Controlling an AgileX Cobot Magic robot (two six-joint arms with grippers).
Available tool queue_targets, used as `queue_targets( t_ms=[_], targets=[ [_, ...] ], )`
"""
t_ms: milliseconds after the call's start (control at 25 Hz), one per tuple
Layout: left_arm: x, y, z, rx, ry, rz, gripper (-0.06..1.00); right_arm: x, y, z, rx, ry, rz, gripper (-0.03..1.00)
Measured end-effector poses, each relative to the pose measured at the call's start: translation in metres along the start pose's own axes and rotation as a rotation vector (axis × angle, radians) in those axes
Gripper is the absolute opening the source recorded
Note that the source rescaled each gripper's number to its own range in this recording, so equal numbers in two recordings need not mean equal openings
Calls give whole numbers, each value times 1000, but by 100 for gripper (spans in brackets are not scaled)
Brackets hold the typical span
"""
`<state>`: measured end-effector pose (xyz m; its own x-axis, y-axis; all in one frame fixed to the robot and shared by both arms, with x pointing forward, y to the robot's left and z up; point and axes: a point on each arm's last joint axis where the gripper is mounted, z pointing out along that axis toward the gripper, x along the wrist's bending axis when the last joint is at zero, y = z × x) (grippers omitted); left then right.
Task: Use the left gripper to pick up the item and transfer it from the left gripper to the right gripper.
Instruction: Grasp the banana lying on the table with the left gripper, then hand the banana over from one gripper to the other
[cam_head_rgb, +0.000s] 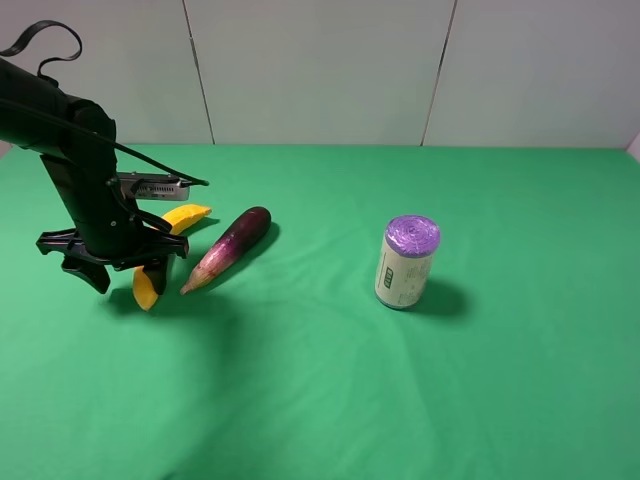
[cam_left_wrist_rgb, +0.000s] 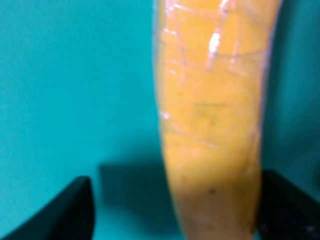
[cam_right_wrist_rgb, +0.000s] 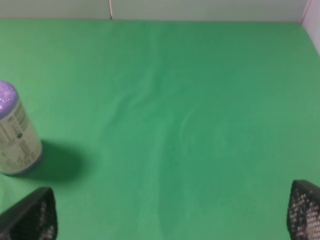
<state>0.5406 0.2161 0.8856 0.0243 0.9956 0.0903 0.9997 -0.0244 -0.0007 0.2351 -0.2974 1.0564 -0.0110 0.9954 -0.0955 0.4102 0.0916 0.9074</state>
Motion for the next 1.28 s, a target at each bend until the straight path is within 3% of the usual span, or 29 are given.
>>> queue_targets(
  t_ms=[280, 1000, 1280],
  targets=[
    [0, 0, 0, -5, -2, 0, 0, 0, 0, 0, 0, 0, 0, 100],
    [-1, 4, 0, -41, -16, 0, 0, 0, 0, 0, 0, 0, 0, 100],
    [1, 4, -18, -93, -23, 2, 0, 0, 0, 0, 0, 0, 0, 100]
  ],
)
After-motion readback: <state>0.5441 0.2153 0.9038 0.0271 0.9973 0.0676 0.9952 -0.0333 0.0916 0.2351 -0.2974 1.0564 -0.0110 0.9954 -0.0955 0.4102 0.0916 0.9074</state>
